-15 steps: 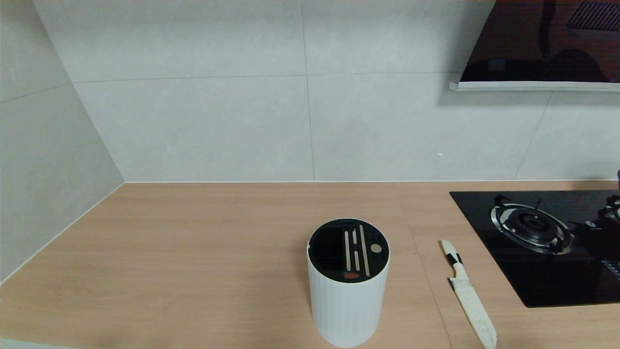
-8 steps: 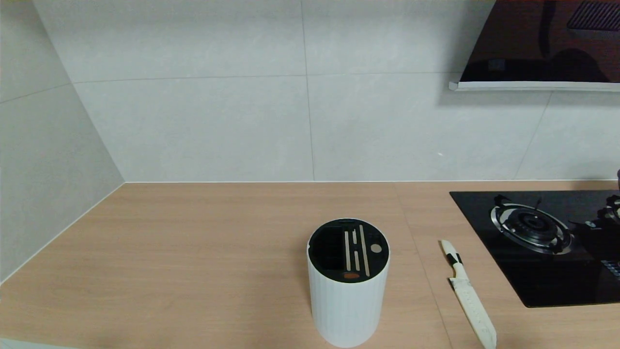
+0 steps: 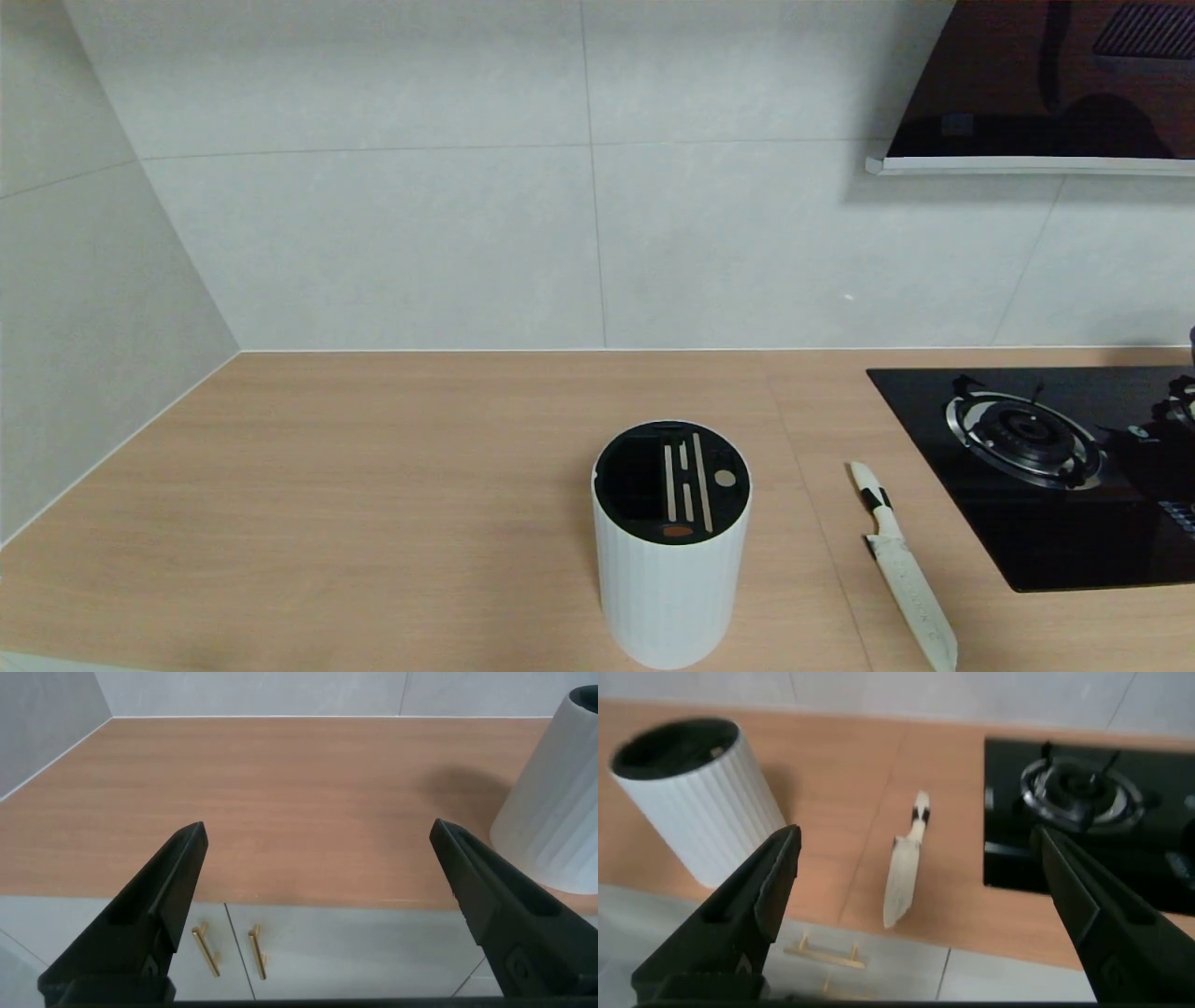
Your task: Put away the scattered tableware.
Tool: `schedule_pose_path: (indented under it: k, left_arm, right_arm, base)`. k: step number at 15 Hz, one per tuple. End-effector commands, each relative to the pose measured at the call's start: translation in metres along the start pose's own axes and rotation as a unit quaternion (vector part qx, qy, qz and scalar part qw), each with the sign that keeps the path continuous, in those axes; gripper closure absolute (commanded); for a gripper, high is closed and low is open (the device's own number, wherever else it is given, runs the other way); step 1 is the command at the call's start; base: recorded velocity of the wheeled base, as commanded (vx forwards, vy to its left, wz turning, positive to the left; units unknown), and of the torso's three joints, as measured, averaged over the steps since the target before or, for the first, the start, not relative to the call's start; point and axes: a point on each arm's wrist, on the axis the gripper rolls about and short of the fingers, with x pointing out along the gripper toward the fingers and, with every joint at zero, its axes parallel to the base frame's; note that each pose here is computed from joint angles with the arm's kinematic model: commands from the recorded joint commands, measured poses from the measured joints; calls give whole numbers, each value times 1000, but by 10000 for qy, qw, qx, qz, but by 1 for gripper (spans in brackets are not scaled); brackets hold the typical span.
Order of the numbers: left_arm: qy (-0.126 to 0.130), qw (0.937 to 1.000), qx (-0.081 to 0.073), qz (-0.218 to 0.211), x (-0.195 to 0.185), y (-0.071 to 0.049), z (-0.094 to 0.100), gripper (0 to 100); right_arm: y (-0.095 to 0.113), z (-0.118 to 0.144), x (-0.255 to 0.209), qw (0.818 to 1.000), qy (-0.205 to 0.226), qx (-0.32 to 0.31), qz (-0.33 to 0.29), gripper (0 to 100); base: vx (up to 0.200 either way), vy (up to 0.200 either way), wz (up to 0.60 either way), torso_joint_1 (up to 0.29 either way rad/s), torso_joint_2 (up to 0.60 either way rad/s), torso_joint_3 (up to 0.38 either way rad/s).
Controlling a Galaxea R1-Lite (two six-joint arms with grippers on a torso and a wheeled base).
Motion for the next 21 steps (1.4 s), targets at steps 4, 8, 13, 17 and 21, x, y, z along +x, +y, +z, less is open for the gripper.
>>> schedule_pose_path:
  k: [4,8,13,17,21]
  left_arm:
    - [0,10000,0,5,0,0,0,0]
    - [0,10000,0,5,0,0,0,0]
    - [0,10000,-8,5,0,0,0,0]
    - [0,10000,0,5,0,0,0,0]
    - [0,10000,0,5,0,0,0,0]
  right_arm:
    - [-1,38,100,9891,1385,0,493,0]
    - [6,34,155,9792,1996,-168,334,0]
    - [13,-8,218,9586,2815,-216,378,0]
    - [14,-58,253,9463,3216,-281,200,0]
    - [19,-87,272,9460,3214,-413,-46,0]
  base:
    - [0,0,0,0,0,0]
    - [0,0,0,0,0,0]
    - [0,0,0,0,0,0]
    - [0,0,0,0,0,0]
    - [0,0,0,0,0,0]
